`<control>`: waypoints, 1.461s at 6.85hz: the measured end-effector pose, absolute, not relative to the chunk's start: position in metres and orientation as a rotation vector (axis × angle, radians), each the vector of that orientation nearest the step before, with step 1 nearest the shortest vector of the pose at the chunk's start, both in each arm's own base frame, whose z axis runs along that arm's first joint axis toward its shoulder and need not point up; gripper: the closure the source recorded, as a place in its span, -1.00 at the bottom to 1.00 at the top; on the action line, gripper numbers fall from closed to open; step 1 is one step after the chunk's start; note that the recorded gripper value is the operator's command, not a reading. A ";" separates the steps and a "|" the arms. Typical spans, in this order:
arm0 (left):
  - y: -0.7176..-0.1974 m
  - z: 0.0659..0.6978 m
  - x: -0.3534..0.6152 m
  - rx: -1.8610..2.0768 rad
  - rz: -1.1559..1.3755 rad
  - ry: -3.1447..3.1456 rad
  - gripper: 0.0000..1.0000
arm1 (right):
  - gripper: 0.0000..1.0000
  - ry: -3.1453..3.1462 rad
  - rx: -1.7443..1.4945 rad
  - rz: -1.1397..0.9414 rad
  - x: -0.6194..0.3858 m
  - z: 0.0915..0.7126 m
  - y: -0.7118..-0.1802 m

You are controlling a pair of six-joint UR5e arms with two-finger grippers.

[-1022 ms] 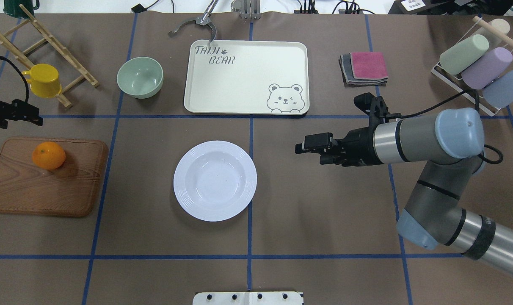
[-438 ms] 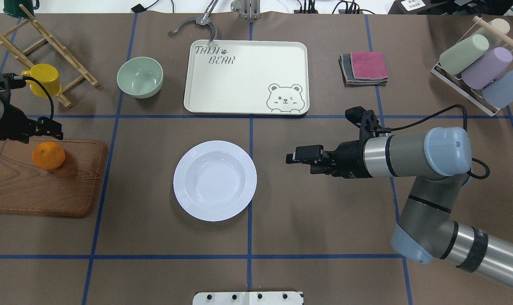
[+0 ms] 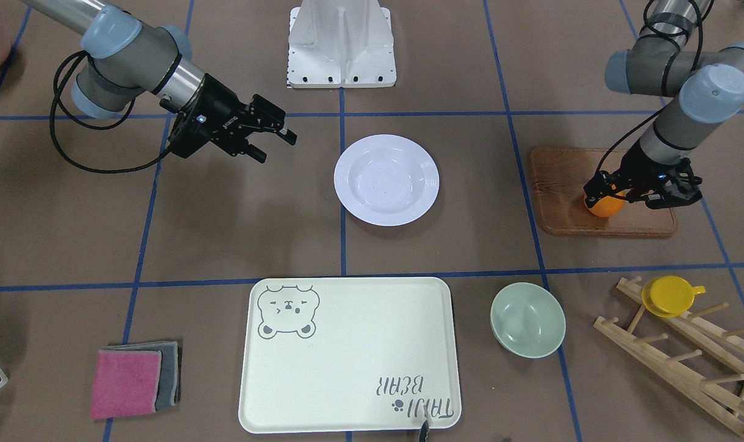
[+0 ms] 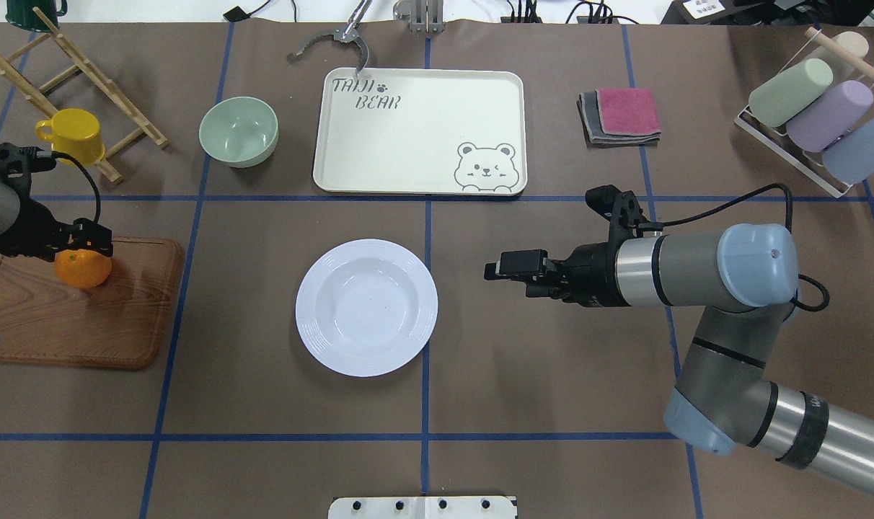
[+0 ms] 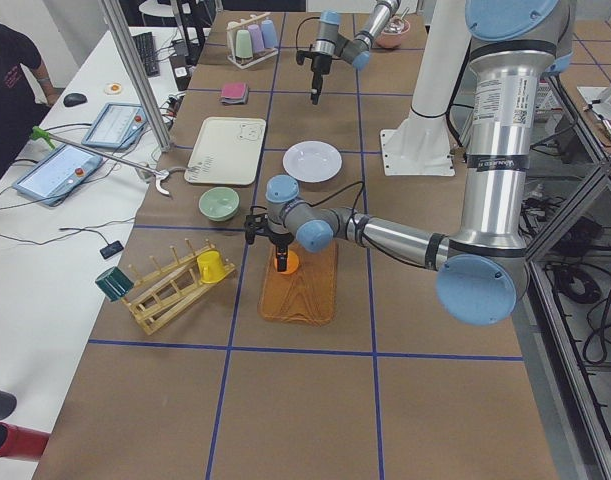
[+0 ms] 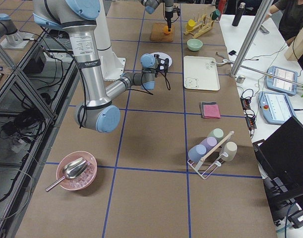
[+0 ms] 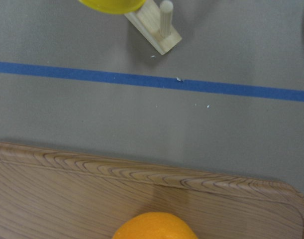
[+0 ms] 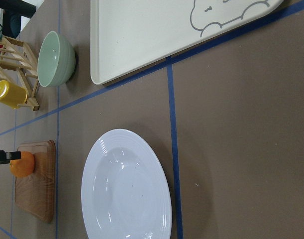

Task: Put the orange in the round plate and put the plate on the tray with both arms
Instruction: 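Reach the left gripper down to the orange while the right gripper approaches the white plate, then lift the orange with the left gripper while the right gripper grips the plate rim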

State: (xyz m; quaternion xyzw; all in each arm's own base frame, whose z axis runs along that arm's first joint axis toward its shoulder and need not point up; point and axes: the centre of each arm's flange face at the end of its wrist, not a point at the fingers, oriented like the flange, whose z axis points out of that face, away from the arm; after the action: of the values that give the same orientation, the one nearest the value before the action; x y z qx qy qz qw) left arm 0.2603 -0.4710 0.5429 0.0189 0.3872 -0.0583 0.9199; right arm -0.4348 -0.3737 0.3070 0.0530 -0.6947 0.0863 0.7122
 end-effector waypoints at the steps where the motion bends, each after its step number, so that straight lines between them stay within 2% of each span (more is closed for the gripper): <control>1: -0.468 0.546 0.264 0.030 -0.116 0.792 -0.55 | -0.97 -1.542 0.116 0.189 -0.438 0.306 -0.371; 2: -0.466 0.547 0.268 0.021 -0.122 0.792 -0.45 | -0.92 -1.540 0.116 0.188 -0.442 0.306 -0.369; 5: -0.466 0.512 0.278 0.020 -0.138 0.829 -0.44 | -0.85 -1.543 0.130 0.229 -0.478 0.297 -0.370; 7: -0.481 0.435 0.299 0.006 -0.187 0.854 -0.44 | -0.79 -1.577 0.161 0.253 -0.508 0.292 -0.361; 10: -0.477 0.306 0.386 -0.080 -0.286 0.890 -0.44 | -0.78 -1.583 0.178 0.266 -0.541 0.300 -0.359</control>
State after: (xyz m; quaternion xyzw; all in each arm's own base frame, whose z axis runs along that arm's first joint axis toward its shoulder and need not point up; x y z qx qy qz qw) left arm 0.3857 -0.4771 0.3060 -0.0387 0.4288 -0.1377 0.8920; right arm -0.5415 -0.3590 0.3004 0.0797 -0.7082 0.1188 0.6914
